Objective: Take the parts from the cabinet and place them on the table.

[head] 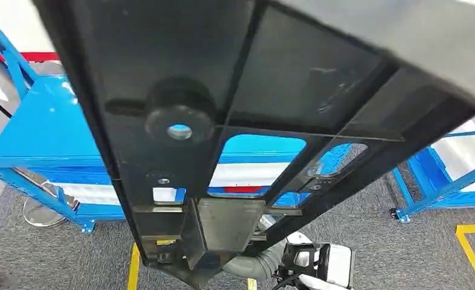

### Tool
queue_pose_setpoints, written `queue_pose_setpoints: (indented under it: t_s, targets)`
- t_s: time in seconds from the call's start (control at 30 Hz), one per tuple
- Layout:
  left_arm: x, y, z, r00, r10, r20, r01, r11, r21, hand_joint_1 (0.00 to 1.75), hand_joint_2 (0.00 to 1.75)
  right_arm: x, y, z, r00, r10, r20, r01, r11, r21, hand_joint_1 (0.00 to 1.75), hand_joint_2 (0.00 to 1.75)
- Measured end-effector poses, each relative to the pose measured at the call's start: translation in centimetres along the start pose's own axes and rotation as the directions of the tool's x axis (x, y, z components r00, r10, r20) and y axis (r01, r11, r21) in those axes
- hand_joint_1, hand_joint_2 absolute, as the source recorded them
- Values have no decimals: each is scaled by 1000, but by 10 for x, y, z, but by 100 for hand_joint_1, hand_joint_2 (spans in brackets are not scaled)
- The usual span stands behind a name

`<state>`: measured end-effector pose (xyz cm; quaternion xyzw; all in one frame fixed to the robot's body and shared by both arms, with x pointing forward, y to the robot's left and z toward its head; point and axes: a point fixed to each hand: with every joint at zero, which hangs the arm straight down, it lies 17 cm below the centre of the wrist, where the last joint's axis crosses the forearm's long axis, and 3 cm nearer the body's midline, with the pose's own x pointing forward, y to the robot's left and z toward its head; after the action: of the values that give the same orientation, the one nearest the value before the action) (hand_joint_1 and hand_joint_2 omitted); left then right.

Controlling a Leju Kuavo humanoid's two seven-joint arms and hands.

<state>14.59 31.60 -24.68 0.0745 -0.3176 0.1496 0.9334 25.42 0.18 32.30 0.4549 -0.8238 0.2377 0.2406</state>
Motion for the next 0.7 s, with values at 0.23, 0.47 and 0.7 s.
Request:
queue_pose_setpoints:
  t_s: [0.23, 0.47, 0.7]
  targets:
    - [0, 1, 0, 1000, -5, 2, 5, 1000, 3, 0, 0, 1, 0, 1, 1000, -11, 2, 11, 1000, 5, 166, 175]
    - [0, 2, -1, 1000, -8, 0, 8, 1000, 12, 0, 0, 3, 1, -3, 1000, -17, 11, 17, 1000, 19, 166, 175]
    - [2, 4, -1, 1000, -10, 3, 10, 1000, 16, 0, 0, 5, 4, -6, 999, -25, 21, 24, 999, 23, 166, 175]
